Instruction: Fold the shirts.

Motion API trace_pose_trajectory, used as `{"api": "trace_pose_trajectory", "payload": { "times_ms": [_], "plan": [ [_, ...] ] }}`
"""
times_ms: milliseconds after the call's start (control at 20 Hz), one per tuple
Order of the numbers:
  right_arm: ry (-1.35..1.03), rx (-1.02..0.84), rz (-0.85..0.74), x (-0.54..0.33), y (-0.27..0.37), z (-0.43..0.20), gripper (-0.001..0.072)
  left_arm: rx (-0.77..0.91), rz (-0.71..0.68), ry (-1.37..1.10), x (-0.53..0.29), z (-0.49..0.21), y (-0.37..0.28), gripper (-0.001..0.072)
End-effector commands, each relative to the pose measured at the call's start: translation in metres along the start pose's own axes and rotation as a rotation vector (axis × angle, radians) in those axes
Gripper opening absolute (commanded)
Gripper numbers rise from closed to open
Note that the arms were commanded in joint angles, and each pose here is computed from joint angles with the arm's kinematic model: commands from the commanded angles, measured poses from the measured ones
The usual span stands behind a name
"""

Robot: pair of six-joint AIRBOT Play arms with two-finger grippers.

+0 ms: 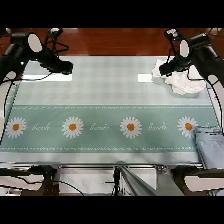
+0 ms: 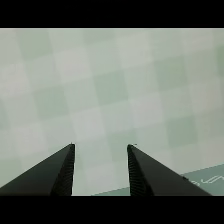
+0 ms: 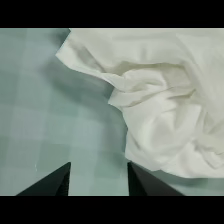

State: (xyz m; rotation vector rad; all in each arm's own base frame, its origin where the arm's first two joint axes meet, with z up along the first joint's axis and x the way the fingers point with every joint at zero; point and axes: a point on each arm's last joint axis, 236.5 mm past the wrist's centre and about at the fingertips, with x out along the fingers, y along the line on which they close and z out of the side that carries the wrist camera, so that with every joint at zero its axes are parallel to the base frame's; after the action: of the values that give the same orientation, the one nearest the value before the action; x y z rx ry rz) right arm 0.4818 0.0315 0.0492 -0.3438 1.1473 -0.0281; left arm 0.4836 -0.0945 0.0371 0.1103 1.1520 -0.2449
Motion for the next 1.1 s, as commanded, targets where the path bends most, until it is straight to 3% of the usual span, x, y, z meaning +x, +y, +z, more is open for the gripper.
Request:
{"api": "trace_pose_trajectory", "payload": {
  "times_ms": [0,500,600,850,1050],
  "plan": [
    [0.005,0.001,0.0,-0.001,0.0,-0.001,0.0442,0.0,0.0,0.0,0.0,0.0,0.0,0.0409],
    [0.051,-0.073,-0.016,-0.001,-0.005,-0.012,0.0444,0.001,0.0,-0.001,-0.001,0.0,0.0,0.0415],
    [0.039,-0.078,-0.025,-0.003,-0.01,-0.01,0.0603,0.0,0.0,0.008,-0.003,-0.002,0.0,0.062],
    [-0.001,0.022,-0.062,-0.01,-0.065,-0.011,0.0607,0.052,0.13,0.08,-0.013,-0.018,0.039,0.0632],
    [-0.034,0.264,0.15,0.008,-0.09,-0.019,0.0612,-0.051,0.124,0.073,-0.015,-0.021,0.056,0.0631]
  ]
}}
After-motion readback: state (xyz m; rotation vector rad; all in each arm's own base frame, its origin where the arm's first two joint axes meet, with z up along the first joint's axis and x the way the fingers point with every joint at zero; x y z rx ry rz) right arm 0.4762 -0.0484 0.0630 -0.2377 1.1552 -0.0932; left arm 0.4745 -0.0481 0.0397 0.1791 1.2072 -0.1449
